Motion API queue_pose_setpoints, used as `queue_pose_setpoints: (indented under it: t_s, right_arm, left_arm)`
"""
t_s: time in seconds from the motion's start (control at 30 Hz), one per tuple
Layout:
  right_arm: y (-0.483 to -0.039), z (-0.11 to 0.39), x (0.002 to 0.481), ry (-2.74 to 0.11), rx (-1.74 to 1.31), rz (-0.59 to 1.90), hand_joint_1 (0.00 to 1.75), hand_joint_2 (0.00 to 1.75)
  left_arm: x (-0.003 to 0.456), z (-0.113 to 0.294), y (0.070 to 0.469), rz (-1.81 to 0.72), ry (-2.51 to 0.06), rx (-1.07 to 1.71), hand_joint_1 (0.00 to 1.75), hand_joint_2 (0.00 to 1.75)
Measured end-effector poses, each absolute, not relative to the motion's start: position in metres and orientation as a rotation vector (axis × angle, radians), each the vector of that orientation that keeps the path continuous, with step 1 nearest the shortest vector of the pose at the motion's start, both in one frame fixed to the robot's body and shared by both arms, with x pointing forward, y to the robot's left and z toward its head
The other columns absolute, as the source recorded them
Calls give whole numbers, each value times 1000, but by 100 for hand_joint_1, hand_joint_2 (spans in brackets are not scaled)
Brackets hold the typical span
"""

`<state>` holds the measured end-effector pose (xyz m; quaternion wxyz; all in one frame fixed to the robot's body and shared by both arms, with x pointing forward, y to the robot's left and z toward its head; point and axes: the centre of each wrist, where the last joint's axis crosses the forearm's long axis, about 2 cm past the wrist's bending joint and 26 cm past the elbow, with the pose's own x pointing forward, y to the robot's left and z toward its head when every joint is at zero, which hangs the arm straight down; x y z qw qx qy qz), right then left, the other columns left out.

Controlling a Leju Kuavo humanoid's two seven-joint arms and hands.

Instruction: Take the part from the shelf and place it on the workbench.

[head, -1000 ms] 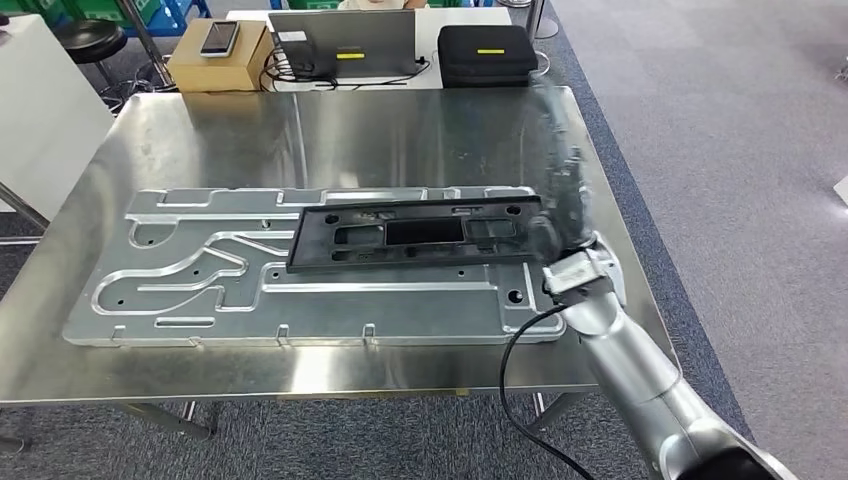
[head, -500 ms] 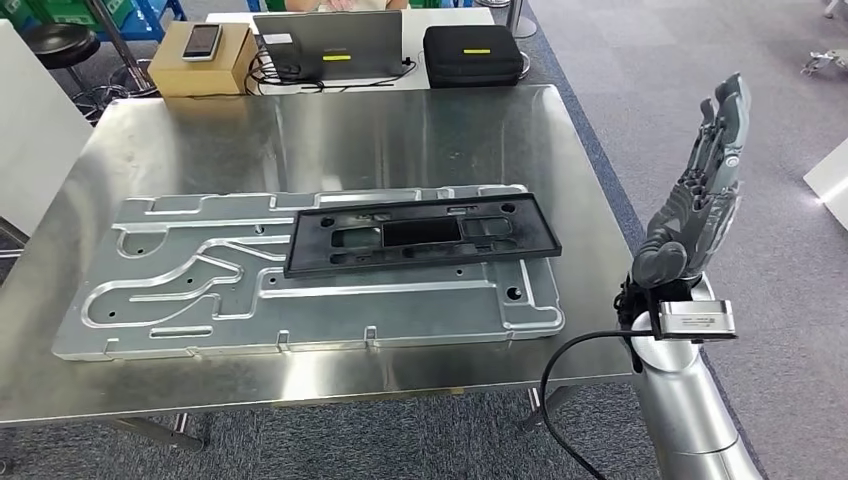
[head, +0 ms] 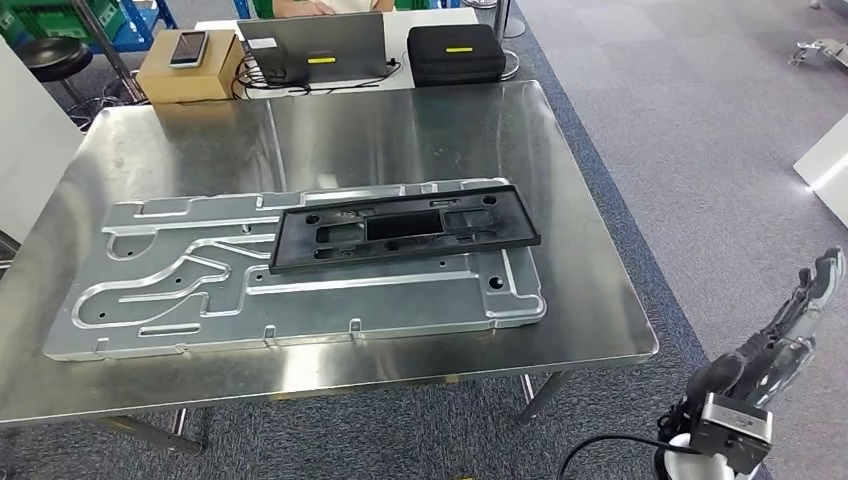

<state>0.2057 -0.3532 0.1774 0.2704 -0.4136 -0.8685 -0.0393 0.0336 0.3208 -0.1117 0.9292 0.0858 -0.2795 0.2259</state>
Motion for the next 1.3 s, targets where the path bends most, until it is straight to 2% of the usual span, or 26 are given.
queue_pose_setpoints:
  t_s: [0.3, 0.47, 0.6, 0.73, 0.93, 1.1, 1.3]
  right_arm:
    - [-413, 115, 164, -1945, -1238, 142, 0, 0]
    - [-442, 85, 141, -1734, -1273, 174, 0, 0]
    - [-445, 54, 123, -1567, -1253, 142, 0, 0]
    - [-423, 24, 110, -1445, -1193, 56, 0, 0]
    - [-367, -35, 93, -1186, -1044, -41, 0, 0]
    - [-316, -76, 66, -844, -873, -65, 0, 0]
    - [-274, -100, 39, -455, -531, -102, 0, 0]
  left_arm:
    - [33, -112, 320, 462, -570, 176, 0, 0]
    - [34, -112, 320, 465, -567, 177, 0, 0]
    - [32, -112, 320, 468, -567, 179, 0, 0]
    - [31, -112, 320, 470, -566, 180, 0, 0]
    - [33, -112, 320, 471, -571, 181, 0, 0]
    - [29, -112, 320, 473, -564, 183, 0, 0]
    - [24, -113, 320, 451, -555, 178, 0, 0]
